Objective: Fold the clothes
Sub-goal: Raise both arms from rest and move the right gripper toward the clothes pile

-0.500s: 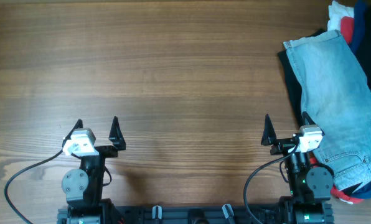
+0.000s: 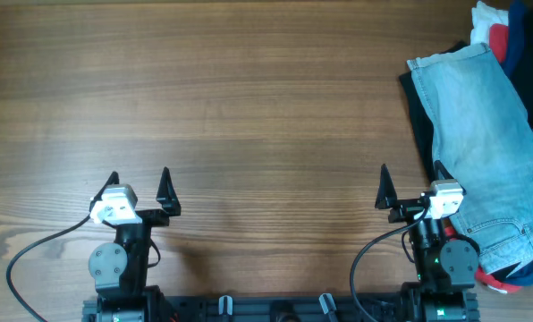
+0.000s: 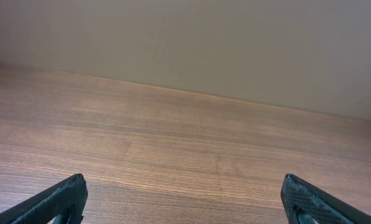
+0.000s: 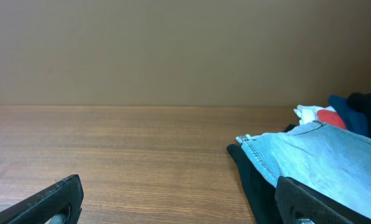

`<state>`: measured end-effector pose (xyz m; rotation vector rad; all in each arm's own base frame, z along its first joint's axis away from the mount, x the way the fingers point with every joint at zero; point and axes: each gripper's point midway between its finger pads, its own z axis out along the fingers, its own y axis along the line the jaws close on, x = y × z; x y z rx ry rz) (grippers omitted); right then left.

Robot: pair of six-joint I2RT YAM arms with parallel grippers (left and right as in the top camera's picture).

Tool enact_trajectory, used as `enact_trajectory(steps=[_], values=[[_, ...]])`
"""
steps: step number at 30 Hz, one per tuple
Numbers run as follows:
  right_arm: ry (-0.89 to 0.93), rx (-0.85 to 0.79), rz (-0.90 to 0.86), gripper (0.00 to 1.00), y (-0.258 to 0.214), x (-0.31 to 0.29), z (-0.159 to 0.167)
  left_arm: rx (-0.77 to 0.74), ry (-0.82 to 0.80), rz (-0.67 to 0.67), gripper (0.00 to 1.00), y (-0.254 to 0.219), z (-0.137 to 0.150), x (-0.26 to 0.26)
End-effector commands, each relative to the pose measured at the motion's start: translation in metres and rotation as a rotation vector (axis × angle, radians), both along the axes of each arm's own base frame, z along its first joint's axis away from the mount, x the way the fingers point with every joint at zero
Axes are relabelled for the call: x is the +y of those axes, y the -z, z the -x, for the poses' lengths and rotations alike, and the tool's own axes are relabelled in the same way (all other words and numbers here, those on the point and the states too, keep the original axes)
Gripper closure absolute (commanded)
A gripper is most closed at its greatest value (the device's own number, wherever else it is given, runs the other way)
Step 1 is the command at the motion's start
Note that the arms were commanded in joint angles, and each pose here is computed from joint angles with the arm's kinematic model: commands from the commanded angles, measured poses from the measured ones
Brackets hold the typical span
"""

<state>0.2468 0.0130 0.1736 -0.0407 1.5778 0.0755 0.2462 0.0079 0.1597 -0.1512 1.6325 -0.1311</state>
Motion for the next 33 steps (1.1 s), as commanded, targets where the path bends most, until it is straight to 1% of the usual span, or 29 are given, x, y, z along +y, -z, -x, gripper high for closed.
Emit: enact_trajectory(steps=[1,15,18,19,22,25,27,29,32,33], values=[[-0.001,0.000,-0.008,0.00,0.000,0.001,0.000,0.001,0.005,-0.022,0.00,0.002,0.000,-0.001],[-0.001,0.001,-0.008,0.00,0.000,0.001,0.000,0.005,0.005,-0.021,0.00,0.002,0.000,-0.001],[-0.001,0.024,-0.024,0.00,0.005,0.001,-0.001,0.004,0.005,-0.017,0.00,0.002,0.000,-0.001],[0.000,0.043,-0.038,0.00,0.009,0.000,-0.002,0.004,0.004,-0.008,0.00,0.002,0.000,-0.001],[0.006,0.110,-0.085,0.00,0.018,0.000,-0.005,0.003,-0.003,0.096,0.00,0.002,0.000,-0.001],[0.031,0.156,-0.115,0.00,0.008,-0.003,-0.009,-0.007,-0.009,0.187,0.00,-0.004,0.001,-0.001],[0.033,0.192,-0.112,0.00,-0.002,-0.003,-0.012,-0.006,-0.009,0.191,0.00,-0.012,0.002,-0.001],[0.036,0.250,-0.107,0.00,-0.009,-0.003,-0.018,0.027,-0.012,0.193,0.00,-0.018,0.002,-0.001],[0.038,0.361,-0.102,0.01,-0.011,-0.003,-0.029,0.127,-0.022,0.201,0.00,-0.020,-0.001,-0.001],[0.040,0.420,-0.099,0.00,-0.009,-0.002,-0.032,0.173,-0.026,0.204,0.00,-0.019,-0.004,-0.001]])
